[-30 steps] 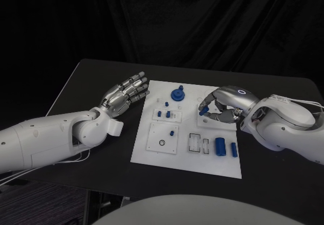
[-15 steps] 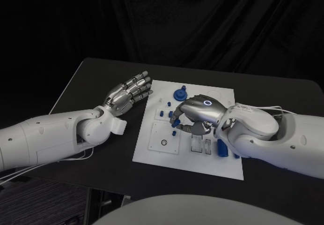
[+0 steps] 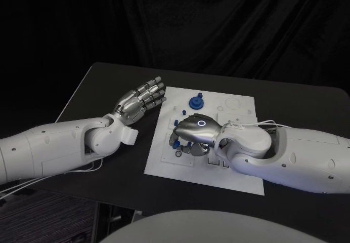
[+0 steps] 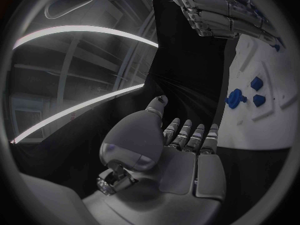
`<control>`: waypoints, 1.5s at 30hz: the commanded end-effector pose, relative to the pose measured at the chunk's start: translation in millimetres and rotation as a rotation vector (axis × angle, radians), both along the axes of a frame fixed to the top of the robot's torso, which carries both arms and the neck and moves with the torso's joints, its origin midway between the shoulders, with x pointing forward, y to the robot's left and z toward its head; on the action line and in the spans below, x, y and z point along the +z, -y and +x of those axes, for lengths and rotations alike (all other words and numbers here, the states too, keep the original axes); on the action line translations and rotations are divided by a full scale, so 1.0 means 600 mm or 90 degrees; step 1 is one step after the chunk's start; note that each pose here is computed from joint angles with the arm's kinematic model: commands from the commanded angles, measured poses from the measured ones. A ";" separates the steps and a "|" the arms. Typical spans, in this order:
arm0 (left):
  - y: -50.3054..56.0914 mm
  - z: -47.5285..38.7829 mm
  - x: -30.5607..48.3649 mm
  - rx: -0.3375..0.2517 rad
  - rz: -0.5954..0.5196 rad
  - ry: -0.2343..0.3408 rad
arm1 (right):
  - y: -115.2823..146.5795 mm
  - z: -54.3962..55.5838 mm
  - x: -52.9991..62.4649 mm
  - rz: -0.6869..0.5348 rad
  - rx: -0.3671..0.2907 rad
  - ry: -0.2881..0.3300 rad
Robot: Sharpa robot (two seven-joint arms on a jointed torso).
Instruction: Assemble the parts on the task board
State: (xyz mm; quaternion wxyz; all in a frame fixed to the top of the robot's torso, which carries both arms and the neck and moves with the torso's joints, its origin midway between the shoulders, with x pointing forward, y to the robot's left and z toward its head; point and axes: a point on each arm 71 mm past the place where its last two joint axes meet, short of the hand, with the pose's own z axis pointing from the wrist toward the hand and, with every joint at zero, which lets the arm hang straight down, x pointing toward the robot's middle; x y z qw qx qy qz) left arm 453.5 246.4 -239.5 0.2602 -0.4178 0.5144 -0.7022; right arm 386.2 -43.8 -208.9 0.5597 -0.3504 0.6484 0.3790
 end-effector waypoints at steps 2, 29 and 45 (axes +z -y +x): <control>0.003 -0.001 0.001 -0.008 -0.013 0.005 | 0.001 -0.003 -0.008 -0.024 0.007 0.002; 0.002 -0.001 0.000 -0.011 -0.010 -0.001 | 0.010 -0.009 -0.031 -0.031 -0.007 -0.019; 0.004 0.000 -0.002 -0.016 -0.008 -0.006 | 0.014 -0.007 -0.034 -0.039 -0.016 -0.029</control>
